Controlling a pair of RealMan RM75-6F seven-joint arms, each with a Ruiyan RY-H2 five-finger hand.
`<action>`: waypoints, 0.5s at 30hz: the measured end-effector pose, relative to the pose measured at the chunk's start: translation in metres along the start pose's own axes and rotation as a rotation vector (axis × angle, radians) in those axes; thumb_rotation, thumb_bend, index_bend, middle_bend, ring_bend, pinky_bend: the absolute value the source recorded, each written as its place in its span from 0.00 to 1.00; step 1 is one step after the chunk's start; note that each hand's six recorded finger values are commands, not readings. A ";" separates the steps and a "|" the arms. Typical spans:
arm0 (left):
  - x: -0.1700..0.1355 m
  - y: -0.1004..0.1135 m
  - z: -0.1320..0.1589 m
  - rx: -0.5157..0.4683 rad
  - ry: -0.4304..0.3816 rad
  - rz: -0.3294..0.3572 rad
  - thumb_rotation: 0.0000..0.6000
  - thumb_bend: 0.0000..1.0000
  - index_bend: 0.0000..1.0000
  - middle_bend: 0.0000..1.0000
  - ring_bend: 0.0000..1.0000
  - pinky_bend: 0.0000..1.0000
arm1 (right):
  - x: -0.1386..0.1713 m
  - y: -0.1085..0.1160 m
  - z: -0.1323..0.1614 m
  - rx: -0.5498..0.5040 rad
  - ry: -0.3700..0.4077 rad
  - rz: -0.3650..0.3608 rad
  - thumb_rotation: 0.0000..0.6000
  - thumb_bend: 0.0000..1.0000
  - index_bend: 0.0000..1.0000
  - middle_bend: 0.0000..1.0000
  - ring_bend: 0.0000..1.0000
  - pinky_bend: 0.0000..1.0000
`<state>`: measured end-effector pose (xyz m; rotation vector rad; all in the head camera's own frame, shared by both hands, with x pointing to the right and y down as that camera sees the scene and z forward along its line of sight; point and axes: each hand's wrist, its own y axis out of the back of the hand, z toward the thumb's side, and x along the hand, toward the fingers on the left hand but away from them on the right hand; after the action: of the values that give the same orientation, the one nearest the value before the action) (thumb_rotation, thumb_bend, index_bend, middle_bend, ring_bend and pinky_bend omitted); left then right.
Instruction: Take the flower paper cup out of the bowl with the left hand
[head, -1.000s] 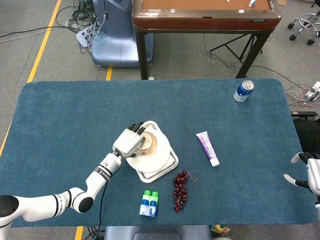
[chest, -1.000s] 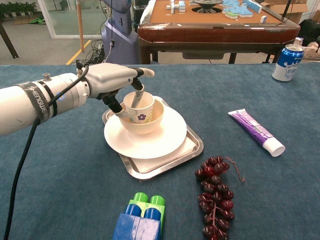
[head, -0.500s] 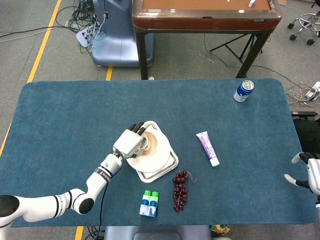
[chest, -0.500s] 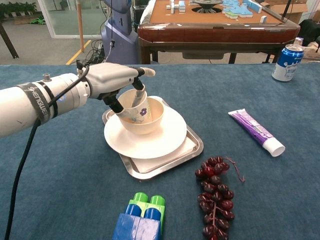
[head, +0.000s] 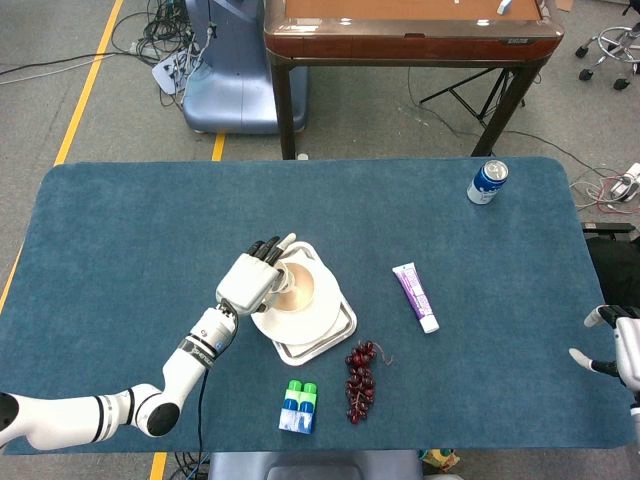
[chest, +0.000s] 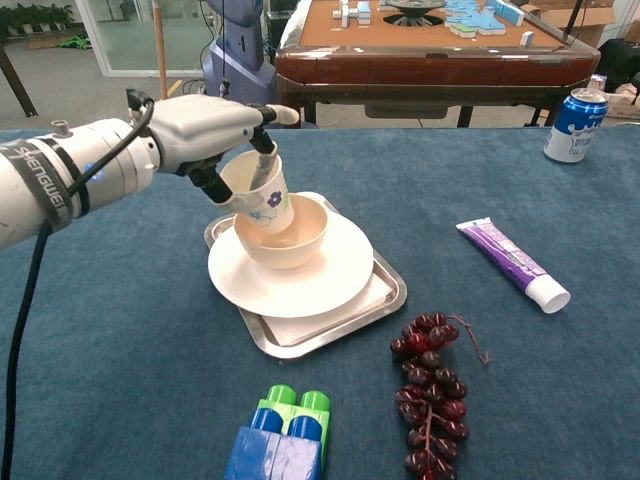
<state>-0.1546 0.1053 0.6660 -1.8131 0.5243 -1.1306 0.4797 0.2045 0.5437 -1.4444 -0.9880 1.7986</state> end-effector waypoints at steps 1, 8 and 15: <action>-0.001 0.003 -0.003 0.008 0.008 0.005 1.00 0.37 0.61 0.00 0.00 0.12 | 0.000 0.000 0.000 0.001 0.000 0.001 1.00 0.15 0.49 0.44 0.33 0.41; -0.014 0.018 -0.019 0.059 0.052 0.034 1.00 0.37 0.61 0.00 0.00 0.12 | 0.000 -0.001 0.000 0.005 0.000 0.003 1.00 0.15 0.49 0.44 0.33 0.41; -0.026 0.026 -0.051 0.093 0.126 0.028 1.00 0.37 0.61 0.00 0.00 0.12 | 0.000 -0.003 0.001 0.009 0.000 0.008 1.00 0.15 0.49 0.44 0.33 0.41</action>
<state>-0.2087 0.0877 0.6396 -1.6583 0.5592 -1.2355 0.4784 0.2058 0.5466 -1.4449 -0.9739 1.8068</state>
